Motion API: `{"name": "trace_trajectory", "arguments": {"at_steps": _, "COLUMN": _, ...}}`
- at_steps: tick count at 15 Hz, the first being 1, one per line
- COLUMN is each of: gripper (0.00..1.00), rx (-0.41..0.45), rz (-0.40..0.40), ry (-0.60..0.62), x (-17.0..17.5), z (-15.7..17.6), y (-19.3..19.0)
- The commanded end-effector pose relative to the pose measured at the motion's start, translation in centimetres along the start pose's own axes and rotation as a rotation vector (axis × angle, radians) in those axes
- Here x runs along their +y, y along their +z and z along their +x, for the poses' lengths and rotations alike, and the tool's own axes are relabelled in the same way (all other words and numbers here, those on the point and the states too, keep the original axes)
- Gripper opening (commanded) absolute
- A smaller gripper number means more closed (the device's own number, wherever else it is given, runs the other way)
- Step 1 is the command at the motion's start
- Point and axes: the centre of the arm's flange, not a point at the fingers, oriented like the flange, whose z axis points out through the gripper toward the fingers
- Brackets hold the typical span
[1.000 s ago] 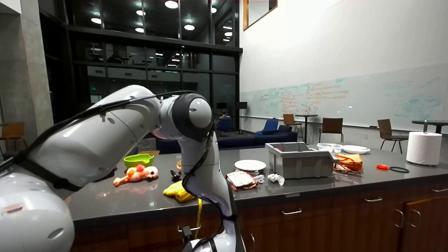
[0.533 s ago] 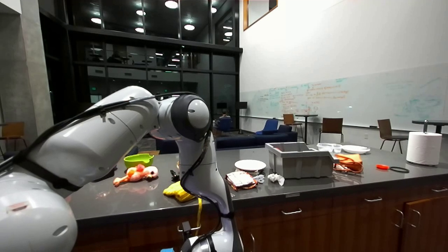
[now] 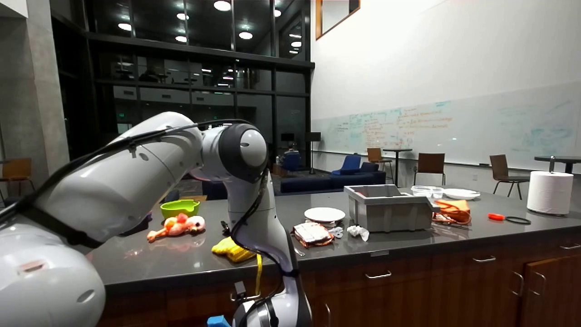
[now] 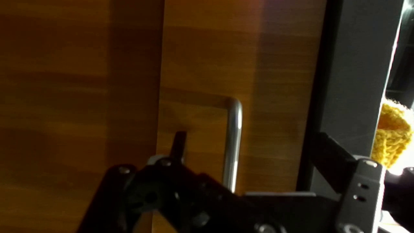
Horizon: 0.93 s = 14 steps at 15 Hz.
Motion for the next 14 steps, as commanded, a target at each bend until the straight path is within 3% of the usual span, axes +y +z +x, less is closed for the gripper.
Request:
{"name": "trace_trajectory", "arguments": {"at_steps": 1, "gripper": 0.88, "rx": 0.016, "rz": 0.005, "ry": -0.017, "x": -0.85, "z": 0.13, "y": 0.7}}
{"name": "trace_trajectory", "arguments": {"at_steps": 3, "gripper": 0.73, "rx": 0.013, "rz": 0.007, "ry": -0.02, "x": -0.91, "z": 0.18, "y": 0.85}}
{"name": "trace_trajectory", "arguments": {"at_steps": 4, "gripper": 0.57, "rx": 0.011, "rz": 0.008, "ry": -0.021, "x": -0.87, "z": 0.22, "y": 0.91}}
{"name": "trace_trajectory", "arguments": {"at_steps": 9, "gripper": 0.18, "rx": 0.008, "rz": 0.0, "ry": -0.023, "x": -0.72, "z": 0.25, "y": 0.78}}
{"name": "trace_trajectory", "arguments": {"at_steps": 12, "gripper": 0.02, "rx": 0.008, "rz": -0.018, "ry": -0.023, "x": -0.44, "z": 0.22, "y": 0.58}}
{"name": "trace_trajectory", "arguments": {"at_steps": 14, "gripper": 0.0, "rx": 0.009, "rz": -0.029, "ry": -0.017, "x": -0.31, "z": 0.15, "y": 0.4}}
